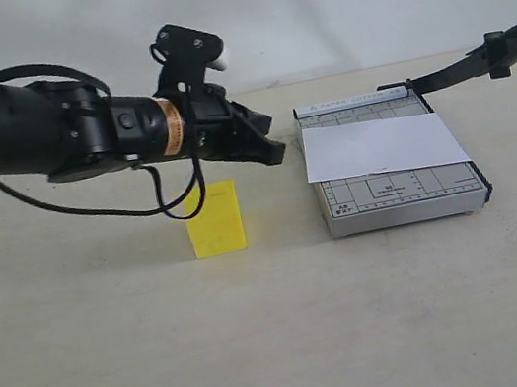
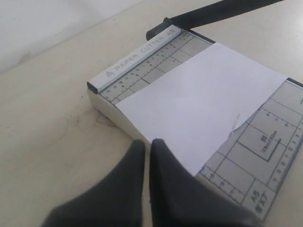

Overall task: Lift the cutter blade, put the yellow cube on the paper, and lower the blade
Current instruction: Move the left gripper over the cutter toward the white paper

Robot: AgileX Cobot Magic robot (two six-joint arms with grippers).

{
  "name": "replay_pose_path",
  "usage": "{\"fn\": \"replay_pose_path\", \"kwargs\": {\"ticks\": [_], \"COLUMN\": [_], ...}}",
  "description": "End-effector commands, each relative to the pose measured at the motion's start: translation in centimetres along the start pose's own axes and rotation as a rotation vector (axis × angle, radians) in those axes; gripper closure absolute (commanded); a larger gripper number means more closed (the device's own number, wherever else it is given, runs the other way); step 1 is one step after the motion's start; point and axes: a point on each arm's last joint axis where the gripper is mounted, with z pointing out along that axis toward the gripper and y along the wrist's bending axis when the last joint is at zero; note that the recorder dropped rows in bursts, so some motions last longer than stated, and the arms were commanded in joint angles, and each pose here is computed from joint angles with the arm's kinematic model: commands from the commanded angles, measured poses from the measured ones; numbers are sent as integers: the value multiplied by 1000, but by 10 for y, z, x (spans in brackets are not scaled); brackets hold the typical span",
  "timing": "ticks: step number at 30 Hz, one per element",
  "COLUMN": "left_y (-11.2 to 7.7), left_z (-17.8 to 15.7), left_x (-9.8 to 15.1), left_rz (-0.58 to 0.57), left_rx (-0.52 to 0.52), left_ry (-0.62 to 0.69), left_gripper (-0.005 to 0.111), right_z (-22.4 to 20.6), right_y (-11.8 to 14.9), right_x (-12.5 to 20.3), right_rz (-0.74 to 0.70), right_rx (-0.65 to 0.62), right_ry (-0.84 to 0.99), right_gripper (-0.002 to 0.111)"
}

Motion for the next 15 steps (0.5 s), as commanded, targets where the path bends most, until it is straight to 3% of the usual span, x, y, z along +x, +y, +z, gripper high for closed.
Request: {"fn": "replay_pose_path", "kwargs": {"ticks": [1,15], "left_y": [-10,-31], "left_z": [30,83], "left_x": [-2,-8], "left_rz": [27,99], "left_rx": [8,22], "left_ry": [5,-21], "left_gripper": [102,102], "right_z": [-1,-1], "right_y": [0,0], "right_x": [-1,-1], "right_rz": [-6,-6], "right_rx": [-4,-4], "right_ry": [-17,-17], "right_gripper": [106,106]}}
